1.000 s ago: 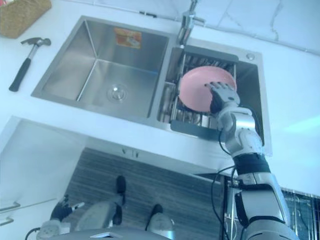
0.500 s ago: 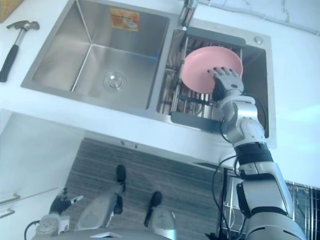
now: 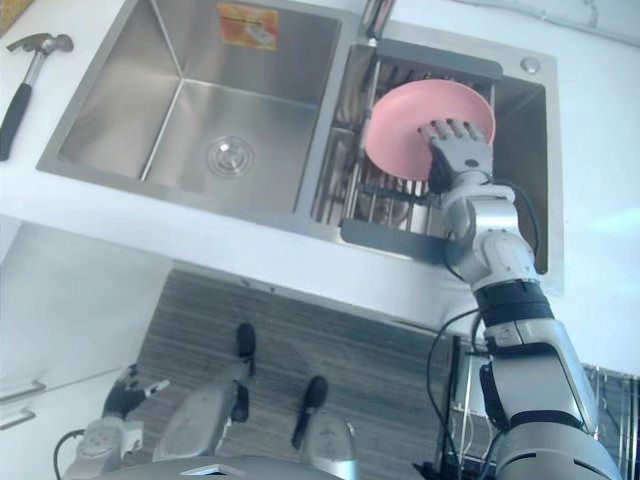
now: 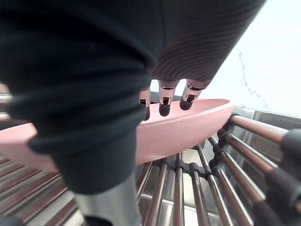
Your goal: Walk over to the sink, pick up the cup, carry it to the dishwasher, place the cup inside the dishwasher, then close the dishwasher door
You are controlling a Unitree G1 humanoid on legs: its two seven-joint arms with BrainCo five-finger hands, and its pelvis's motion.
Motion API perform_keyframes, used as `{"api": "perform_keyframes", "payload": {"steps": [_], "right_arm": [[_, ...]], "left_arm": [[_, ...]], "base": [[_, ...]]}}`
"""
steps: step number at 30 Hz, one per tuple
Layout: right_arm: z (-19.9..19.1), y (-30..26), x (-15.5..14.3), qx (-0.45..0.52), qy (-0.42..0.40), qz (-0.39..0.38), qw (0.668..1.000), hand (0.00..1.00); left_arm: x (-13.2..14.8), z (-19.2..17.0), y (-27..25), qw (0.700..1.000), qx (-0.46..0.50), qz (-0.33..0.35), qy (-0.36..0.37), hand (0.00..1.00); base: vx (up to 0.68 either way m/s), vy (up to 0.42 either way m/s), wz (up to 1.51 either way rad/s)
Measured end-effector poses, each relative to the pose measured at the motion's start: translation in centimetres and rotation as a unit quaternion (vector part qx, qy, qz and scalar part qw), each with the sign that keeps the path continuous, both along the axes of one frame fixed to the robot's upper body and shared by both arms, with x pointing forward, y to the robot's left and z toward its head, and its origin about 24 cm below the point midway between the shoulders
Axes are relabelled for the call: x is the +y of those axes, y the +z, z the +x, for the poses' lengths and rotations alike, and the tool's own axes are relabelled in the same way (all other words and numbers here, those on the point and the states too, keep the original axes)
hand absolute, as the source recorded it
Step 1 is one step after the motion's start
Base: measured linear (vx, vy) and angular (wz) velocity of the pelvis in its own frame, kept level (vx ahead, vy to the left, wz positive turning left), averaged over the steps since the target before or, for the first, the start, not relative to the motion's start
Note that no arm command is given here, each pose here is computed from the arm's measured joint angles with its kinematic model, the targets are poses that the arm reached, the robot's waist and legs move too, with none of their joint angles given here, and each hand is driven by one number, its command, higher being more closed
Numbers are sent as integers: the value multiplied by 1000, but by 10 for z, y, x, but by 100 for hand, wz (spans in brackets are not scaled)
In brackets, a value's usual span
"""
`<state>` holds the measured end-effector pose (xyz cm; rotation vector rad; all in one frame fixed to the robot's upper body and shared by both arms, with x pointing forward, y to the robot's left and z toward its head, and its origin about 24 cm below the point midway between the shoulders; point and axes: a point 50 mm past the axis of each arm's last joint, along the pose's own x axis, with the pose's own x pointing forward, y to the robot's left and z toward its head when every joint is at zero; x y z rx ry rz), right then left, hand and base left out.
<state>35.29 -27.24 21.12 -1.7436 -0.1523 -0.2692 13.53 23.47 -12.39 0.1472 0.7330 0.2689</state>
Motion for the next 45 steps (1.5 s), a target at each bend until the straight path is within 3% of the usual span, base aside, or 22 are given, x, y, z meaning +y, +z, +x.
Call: {"api": "perform_keyframes", "payload": {"steps": [1,18,35,45], "right_arm": [[1,0,3,1,8,-5,1000,100],[-1,6,16,-81,60,-111,989,100],[-12,8,0,-121,70,-78,987,100],[-32,28,3,-197,107,-35,974,100]], "left_arm": [[0,0,0,1000,-1,-1,2,0],[1,3,2,1000,-8,7,7,0],[5,-13,-2,1000,11,20,4,0],[8,-35,-8,999,37,34,6,0]], "base": [[0,0,0],[-5,2,1],[3,-3,7],[1,-2,0]]}}
